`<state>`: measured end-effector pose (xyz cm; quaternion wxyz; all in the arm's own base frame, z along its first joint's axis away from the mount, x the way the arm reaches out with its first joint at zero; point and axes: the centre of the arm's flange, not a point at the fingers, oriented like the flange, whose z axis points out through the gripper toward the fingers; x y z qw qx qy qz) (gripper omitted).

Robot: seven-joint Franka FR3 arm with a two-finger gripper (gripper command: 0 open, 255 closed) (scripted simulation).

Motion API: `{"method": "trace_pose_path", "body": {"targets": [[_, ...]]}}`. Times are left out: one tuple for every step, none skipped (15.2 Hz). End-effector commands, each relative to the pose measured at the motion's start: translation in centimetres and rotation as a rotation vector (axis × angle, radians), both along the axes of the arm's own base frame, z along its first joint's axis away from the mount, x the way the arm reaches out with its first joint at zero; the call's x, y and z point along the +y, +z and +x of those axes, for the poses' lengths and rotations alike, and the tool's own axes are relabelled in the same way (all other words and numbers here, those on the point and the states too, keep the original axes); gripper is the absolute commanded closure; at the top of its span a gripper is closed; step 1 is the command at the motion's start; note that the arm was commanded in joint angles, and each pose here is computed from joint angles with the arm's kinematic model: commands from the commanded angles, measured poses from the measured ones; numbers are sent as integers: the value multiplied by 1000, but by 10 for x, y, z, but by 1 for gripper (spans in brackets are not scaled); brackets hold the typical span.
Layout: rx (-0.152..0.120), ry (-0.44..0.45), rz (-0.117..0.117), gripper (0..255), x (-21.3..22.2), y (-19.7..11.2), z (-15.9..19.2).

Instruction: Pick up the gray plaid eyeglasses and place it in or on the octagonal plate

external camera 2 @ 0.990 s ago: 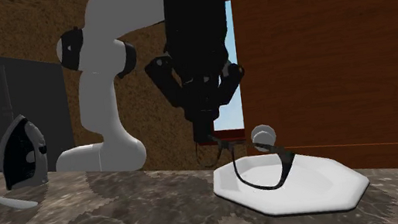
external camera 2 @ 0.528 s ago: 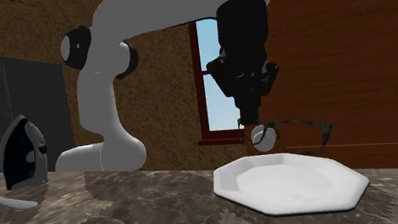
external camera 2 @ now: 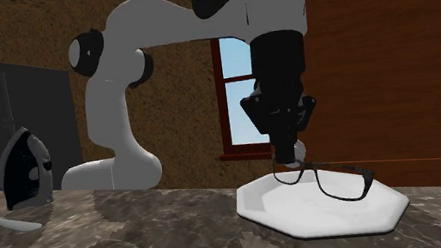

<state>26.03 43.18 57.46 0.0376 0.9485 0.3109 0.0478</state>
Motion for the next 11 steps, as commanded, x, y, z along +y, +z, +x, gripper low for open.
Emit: {"method": "trace_pose_path", "body": {"targets": [[0, 0, 0, 255, 1, -11, 0], [0, 0, 0, 255, 1, -16, 0], [0, 0, 0, 255, 1, -21, 0], [0, 0, 0, 255, 1, -27, 0], [0, 0, 0, 255, 1, -32, 0], [0, 0, 0, 255, 1, -32, 0], [0, 0, 0, 255, 1, -32, 0], [0, 0, 0, 255, 1, -32, 0], [0, 0, 0, 255, 1, -32, 0], [0, 0, 0, 255, 1, -32, 0], [0, 0, 0, 255, 1, -32, 0]]}}
